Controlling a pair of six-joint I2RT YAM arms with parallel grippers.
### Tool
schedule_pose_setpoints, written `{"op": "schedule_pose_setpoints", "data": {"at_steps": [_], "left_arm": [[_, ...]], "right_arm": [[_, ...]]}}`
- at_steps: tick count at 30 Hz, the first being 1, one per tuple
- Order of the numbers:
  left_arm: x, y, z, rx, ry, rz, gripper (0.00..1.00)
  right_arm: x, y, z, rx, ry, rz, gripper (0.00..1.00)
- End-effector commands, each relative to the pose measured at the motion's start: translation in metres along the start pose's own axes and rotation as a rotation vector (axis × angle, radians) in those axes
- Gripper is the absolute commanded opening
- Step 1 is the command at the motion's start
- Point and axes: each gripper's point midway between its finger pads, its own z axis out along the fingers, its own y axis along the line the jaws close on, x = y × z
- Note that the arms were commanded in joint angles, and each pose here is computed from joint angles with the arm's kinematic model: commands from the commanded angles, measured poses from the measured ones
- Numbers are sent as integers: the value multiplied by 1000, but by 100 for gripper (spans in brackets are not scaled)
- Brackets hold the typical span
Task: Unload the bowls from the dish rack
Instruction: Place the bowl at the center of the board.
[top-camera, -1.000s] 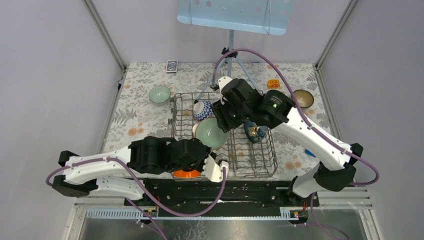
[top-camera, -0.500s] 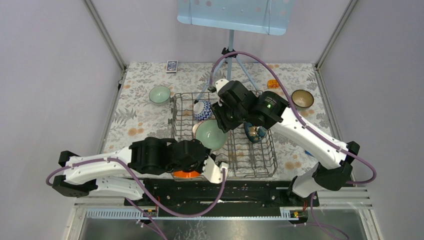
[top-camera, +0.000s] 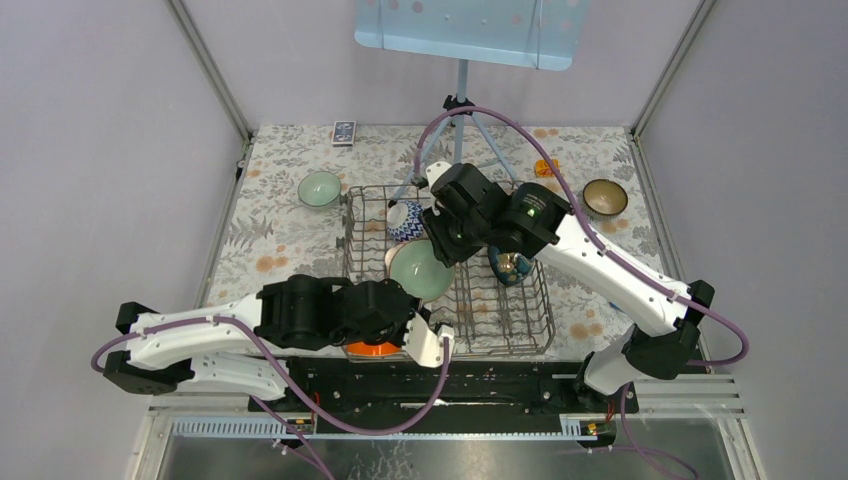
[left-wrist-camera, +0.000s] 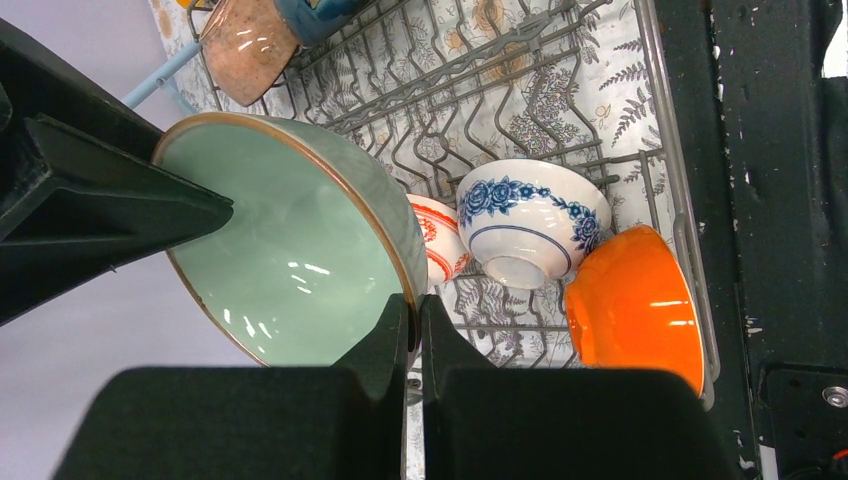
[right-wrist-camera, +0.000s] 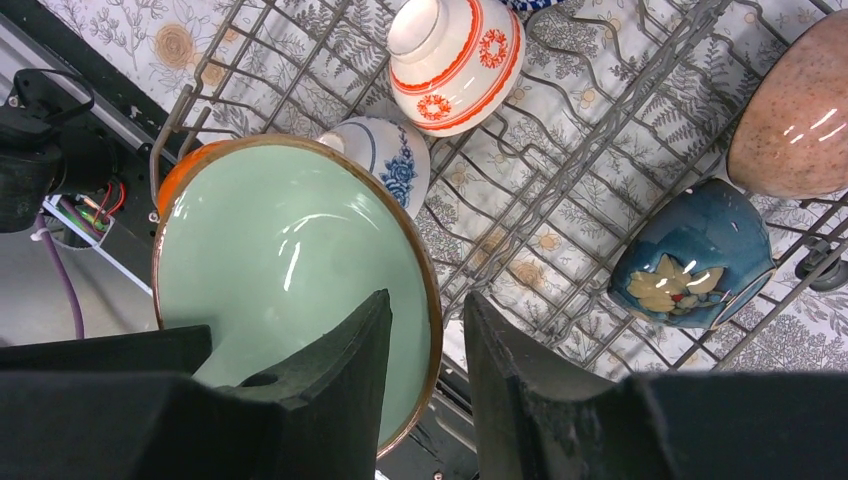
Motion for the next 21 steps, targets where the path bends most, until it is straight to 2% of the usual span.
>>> {"op": "schedule_pose_setpoints", "data": {"at_steps": [1,13,18,21], "left_arm": [[-13,19,-13,-85,-75,-21,0],[-13,19,-13,-87,-73,-29,0],[-12,20,-13,-93,-70,-26,0],[-12,20,-12,-92,-67,-25,0]], "right_arm": [[-2,9,1,-29,-13,-8,40],[-1,13,-1,-50,-6,-12,28],[1,16,-1,-64,1,-13,20],[2,16,-1,-68,3,-11,10]]}}
